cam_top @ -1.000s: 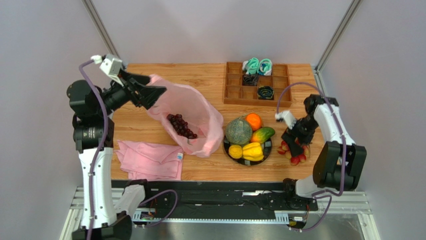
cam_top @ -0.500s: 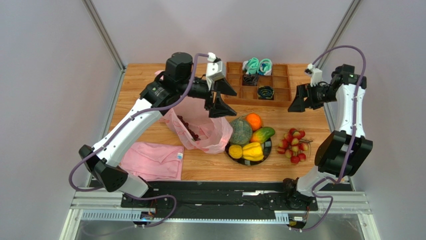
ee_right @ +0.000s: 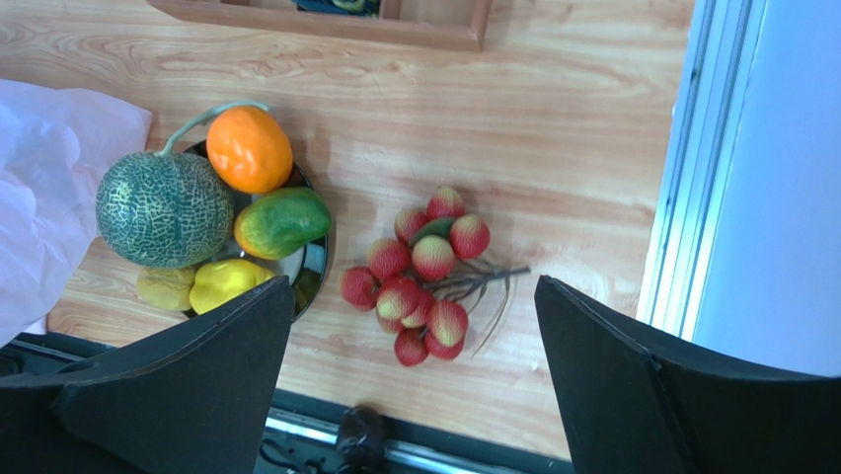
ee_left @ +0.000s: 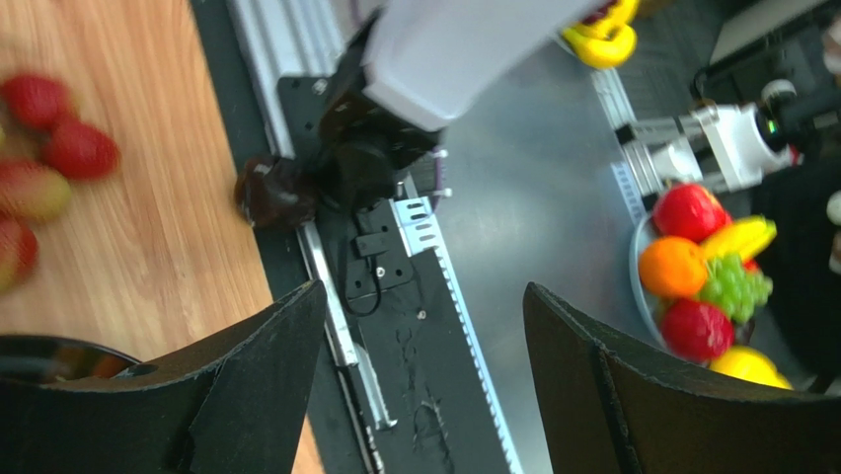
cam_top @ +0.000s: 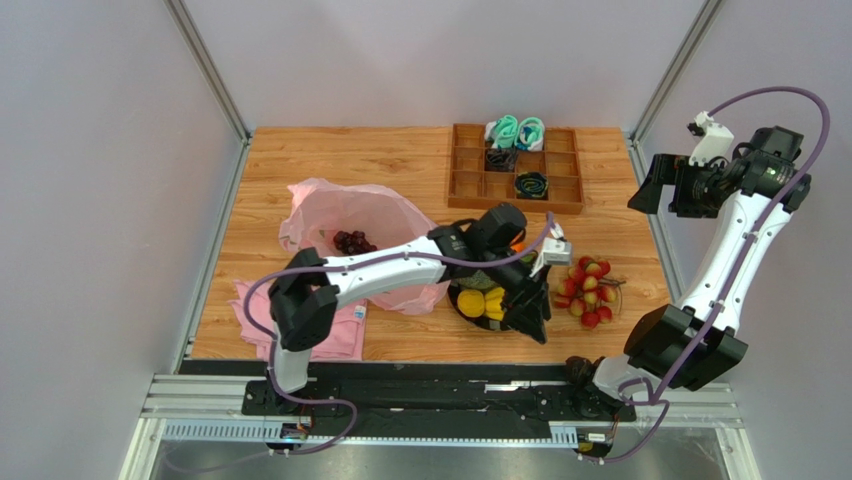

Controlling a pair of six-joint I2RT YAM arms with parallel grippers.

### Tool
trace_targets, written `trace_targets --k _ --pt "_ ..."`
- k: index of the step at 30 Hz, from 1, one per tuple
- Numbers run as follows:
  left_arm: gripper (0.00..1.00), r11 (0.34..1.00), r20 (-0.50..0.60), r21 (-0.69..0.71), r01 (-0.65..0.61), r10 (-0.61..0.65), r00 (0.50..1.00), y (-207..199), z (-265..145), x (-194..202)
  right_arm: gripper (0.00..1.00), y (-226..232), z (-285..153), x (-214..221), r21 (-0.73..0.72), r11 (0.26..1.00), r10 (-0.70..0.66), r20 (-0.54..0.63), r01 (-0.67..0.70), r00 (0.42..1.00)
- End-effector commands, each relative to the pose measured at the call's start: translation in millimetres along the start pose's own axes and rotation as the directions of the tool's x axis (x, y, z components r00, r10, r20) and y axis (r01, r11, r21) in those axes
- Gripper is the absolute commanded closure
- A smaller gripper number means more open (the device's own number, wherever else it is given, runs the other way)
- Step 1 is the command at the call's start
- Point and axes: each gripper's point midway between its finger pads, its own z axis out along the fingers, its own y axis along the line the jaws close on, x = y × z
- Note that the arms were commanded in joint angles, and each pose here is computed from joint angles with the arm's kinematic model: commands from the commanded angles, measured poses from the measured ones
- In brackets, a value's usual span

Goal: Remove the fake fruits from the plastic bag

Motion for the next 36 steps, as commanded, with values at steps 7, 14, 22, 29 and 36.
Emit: trace_targets --k 7,14,22,29,36 --pt "0.25 0.816 0.242 -0.238 0.526 -0.475 0.846 72.9 48.9 -27.3 0.01 6.9 -15.3 37.9 0.045 0.977 0.211 -0.093 -0.207 0.973" --pt "0.23 0.966 0.259 -0.039 0.254 -0.236 0.937 40.1 78.4 -52.3 0.01 -0.2 -14.9 34.3 0.034 0.965 0.260 -0.064 -0.258 0.963" --pt "0.22 0.966 0.204 0.170 -0.193 0.157 0.966 9.5 79.9 13.2 0.01 9.3 -17.0 38.1 0.010 0.964 0.265 -0.059 -0.265 0.962" --pt "0.22 0.945 0.211 0.136 -0.297 0.266 0.941 45.4 102.6 37.1 0.01 18.3 -19.2 49.6 -0.003 0.963 0.268 -0.082 -0.269 0.960" --pt "0.24 0.910 0.165 0.122 -0.397 0.376 0.912 61.7 121.8 43.1 0.02 30.8 -20.5 53.8 -0.038 0.956 0.286 -0.072 -0.289 0.955"
